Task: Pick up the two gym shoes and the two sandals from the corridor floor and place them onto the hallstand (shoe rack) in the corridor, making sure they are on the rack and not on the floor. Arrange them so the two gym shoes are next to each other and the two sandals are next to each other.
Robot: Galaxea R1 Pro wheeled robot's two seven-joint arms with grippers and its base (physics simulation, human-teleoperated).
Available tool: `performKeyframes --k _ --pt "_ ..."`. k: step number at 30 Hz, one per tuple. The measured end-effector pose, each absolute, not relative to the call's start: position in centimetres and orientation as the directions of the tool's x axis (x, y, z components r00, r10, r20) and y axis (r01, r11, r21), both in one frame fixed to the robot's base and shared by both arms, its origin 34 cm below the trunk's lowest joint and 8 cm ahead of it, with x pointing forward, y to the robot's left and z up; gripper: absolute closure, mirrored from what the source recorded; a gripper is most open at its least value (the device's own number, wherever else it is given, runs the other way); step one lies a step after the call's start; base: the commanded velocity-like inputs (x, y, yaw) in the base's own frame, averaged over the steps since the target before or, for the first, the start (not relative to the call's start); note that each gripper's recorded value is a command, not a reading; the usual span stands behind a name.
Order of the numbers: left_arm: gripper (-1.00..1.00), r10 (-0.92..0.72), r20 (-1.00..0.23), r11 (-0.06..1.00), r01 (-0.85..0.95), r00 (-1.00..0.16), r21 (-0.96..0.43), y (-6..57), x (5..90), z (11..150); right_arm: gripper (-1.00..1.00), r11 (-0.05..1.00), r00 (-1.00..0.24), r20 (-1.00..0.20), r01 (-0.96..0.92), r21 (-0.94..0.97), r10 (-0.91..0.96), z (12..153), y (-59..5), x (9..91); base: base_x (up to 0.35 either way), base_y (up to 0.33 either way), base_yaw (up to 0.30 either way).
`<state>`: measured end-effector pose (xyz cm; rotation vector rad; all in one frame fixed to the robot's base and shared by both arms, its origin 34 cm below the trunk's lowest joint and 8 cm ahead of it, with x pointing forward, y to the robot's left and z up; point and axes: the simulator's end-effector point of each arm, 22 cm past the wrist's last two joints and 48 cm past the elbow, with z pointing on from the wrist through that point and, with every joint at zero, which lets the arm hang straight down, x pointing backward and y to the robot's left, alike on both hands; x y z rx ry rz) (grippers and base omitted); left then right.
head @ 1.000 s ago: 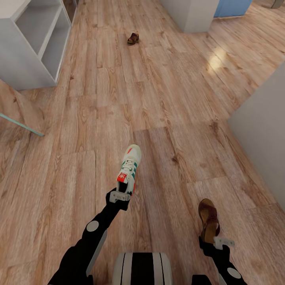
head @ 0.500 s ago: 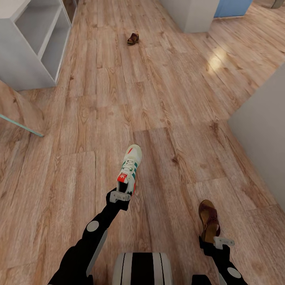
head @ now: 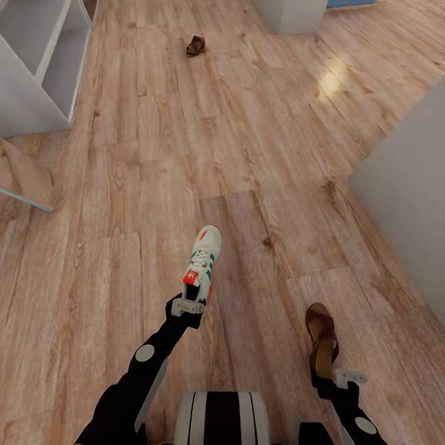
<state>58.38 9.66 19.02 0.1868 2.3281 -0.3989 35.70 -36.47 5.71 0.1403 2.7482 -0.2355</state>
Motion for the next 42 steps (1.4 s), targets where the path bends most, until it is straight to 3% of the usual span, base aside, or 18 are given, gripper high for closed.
performKeyframes --k 42 --pt "1.0 0.015 -0.681 0.94 0.242 -0.732 -0.24 9.5 57.1 17.1 -1.0 0.981 -0.936 -0.345 0.125 -0.15 0.066 4.7 -36.4 34.1 0.014 0.006 0.014"
